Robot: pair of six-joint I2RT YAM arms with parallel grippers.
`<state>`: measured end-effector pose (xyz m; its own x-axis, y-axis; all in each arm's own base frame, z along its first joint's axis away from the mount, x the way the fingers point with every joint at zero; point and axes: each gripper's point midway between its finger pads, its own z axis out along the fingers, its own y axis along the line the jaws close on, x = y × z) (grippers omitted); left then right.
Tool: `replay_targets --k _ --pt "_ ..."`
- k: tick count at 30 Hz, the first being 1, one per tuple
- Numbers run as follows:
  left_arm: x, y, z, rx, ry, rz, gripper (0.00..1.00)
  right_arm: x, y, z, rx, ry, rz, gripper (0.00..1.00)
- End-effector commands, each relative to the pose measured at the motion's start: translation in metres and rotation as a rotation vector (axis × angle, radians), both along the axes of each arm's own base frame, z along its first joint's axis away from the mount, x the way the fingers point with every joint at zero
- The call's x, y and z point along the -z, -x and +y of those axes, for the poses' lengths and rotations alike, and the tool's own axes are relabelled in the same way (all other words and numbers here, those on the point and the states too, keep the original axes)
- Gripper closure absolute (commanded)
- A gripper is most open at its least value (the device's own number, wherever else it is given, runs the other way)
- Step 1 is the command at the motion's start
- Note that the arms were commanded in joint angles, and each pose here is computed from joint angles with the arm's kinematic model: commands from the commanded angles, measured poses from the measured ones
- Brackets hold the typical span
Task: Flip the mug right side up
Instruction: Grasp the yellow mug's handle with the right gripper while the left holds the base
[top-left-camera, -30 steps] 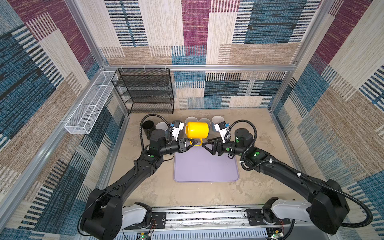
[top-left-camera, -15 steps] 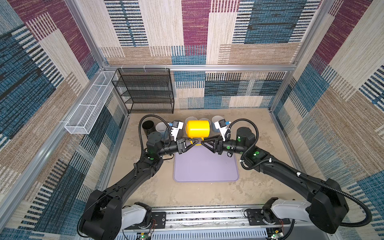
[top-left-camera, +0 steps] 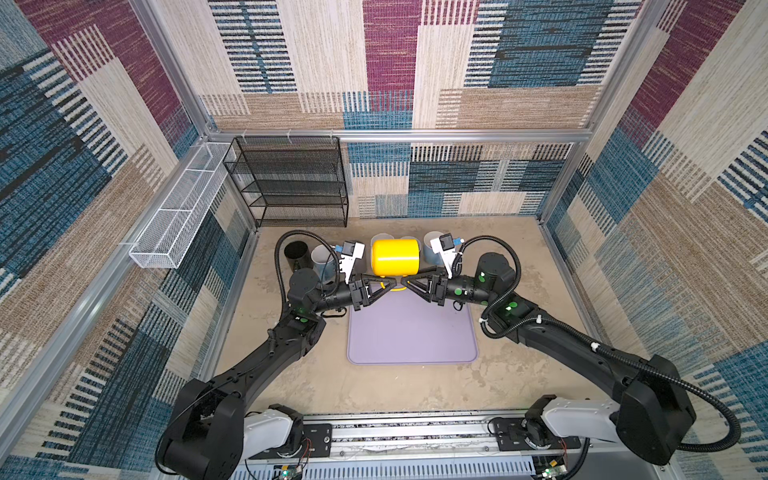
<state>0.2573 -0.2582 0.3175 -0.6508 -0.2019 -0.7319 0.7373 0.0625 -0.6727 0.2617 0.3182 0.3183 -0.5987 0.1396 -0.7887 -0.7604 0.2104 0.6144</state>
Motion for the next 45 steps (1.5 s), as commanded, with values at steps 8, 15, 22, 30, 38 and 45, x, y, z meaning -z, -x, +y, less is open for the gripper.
replay_targets --k 8,15,22,30,38,45 --pt "-0.019 0.01 0.002 0.026 0.04 -0.1 1.0 -0.033 0.016 0.004 -0.1 -0.133 -0.055 0.65" --pt "-0.018 0.01 0.002 0.021 0.041 -0.097 1.0 -0.039 0.021 0.004 -0.129 -0.16 -0.057 0.67" --pt "-0.017 0.009 0.002 0.021 0.039 -0.092 1.0 -0.04 0.023 0.005 -0.153 -0.18 -0.058 0.71" --pt "-0.015 0.008 0.001 0.023 0.039 -0.088 1.0 -0.043 0.025 0.005 -0.168 -0.191 -0.062 0.72" --pt "-0.014 0.008 -0.001 0.033 0.043 -0.08 1.0 -0.044 0.025 0.006 -0.172 -0.195 -0.063 0.73" --pt "-0.014 0.009 -0.001 0.041 0.042 -0.081 1.0 -0.045 0.024 0.007 -0.173 -0.198 -0.063 0.73"
